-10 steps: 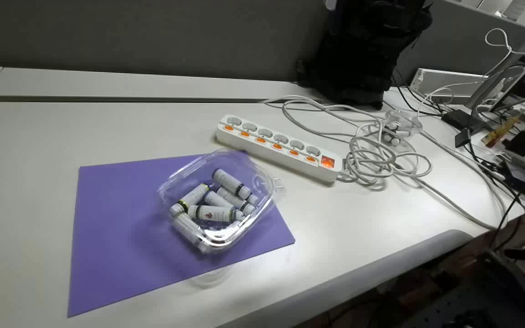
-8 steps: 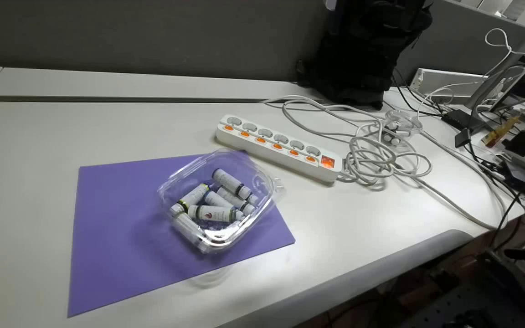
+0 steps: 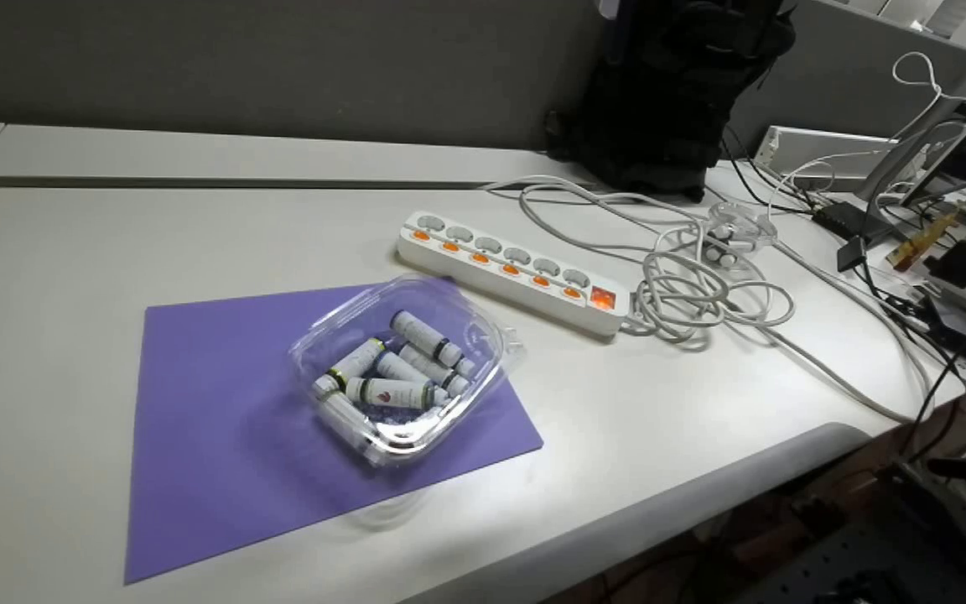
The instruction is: Switch on the third switch from the left
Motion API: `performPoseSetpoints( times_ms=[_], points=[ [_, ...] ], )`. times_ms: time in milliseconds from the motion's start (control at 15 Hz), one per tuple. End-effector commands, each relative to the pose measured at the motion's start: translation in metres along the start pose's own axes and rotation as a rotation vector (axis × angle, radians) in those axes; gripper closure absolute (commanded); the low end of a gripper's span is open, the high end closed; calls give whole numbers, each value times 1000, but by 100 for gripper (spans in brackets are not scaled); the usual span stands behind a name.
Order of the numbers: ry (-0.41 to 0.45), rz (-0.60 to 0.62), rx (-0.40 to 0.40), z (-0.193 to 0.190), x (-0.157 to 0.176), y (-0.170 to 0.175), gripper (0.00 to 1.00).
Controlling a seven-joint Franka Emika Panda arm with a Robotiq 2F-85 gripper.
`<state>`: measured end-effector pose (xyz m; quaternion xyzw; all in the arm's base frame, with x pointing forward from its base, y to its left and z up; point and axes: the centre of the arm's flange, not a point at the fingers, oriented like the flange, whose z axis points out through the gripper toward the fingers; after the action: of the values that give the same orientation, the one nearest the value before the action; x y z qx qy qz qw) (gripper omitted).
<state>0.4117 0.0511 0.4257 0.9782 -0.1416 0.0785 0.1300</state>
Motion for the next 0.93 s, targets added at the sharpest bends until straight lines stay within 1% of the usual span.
performPoseSetpoints(
  times_ms=[0, 133, 333, 600, 733, 800, 867],
  points=[
    [0, 0, 0, 0, 0, 0, 0],
    [9, 16, 6, 2, 3, -1, 0],
    [52, 74, 39, 13, 20, -5, 0],
    [110, 136, 87, 45, 51, -21, 0],
    [106, 161, 122, 67, 65, -29, 0],
    [89, 171, 145, 78, 71, -33, 22],
    [70, 183, 168, 91, 78, -35, 25]
  ],
)
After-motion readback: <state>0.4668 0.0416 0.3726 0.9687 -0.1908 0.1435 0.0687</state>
